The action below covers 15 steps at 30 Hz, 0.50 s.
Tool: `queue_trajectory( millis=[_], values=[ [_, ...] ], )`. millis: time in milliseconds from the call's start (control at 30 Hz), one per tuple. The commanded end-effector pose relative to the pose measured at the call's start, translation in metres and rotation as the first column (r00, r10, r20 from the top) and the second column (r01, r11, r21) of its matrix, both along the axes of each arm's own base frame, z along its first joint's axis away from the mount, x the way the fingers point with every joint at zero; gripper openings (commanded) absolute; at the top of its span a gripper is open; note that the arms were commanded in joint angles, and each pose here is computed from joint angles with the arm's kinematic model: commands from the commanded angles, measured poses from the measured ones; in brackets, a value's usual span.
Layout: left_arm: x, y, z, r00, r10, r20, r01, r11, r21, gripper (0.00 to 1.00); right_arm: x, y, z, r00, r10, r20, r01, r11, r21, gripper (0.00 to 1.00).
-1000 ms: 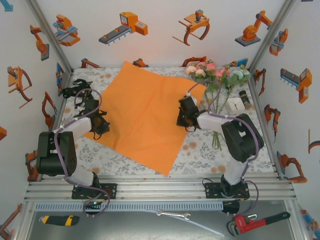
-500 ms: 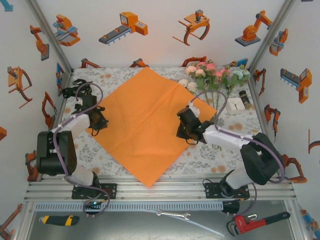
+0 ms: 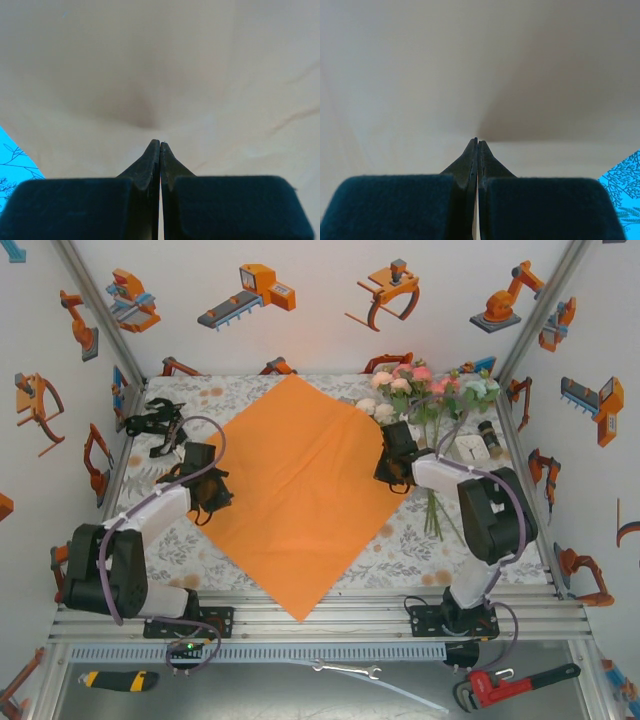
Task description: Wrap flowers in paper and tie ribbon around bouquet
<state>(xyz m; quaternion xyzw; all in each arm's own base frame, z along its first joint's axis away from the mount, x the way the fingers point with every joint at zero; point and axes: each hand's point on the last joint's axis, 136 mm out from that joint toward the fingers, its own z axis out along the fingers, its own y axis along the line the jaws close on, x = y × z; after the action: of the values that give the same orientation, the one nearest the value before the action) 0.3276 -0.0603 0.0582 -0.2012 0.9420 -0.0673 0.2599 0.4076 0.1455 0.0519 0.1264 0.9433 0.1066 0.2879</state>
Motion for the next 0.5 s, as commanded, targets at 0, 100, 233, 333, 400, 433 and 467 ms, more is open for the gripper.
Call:
queue_trajectory(
  millis=[0,100,233,333,400,433,467],
  values=[
    [-0.005,0.012,-0.015,0.998,0.047,-0.049,-0.044,0.998,0.055,0.08,0.017,0.002,0.029,0.996,0.029,0.081,-0.031,0.999,0.023,0.00],
    [-0.008,0.025,-0.024,0.993,0.090,-0.076,-0.082,0.991,0.104,0.09,0.027,-0.020,0.048,0.993,0.000,0.120,-0.002,1.000,0.013,0.13],
    [-0.010,0.046,-0.031,0.983,0.160,-0.094,-0.148,0.981,0.123,0.08,0.048,-0.064,0.071,0.988,-0.030,0.154,0.038,0.998,-0.049,0.29],
    [-0.010,0.052,-0.034,0.979,0.181,-0.096,-0.172,0.981,0.091,0.08,0.066,-0.093,0.079,0.991,-0.009,0.137,0.026,0.991,-0.128,0.37],
    [-0.005,0.042,-0.033,0.985,0.154,-0.083,-0.152,0.988,0.032,0.08,0.081,-0.107,0.076,0.995,0.021,0.094,-0.004,0.984,-0.177,0.40],
    [-0.003,0.035,-0.032,0.988,0.137,-0.075,-0.138,0.990,-0.007,0.07,0.088,-0.111,0.074,0.997,0.029,0.076,-0.014,0.981,-0.194,0.40],
    [-0.001,0.027,-0.031,0.990,0.120,-0.070,-0.123,0.991,-0.047,0.08,0.096,-0.116,0.070,0.998,0.041,0.052,-0.030,0.977,-0.210,0.41]
  ],
)
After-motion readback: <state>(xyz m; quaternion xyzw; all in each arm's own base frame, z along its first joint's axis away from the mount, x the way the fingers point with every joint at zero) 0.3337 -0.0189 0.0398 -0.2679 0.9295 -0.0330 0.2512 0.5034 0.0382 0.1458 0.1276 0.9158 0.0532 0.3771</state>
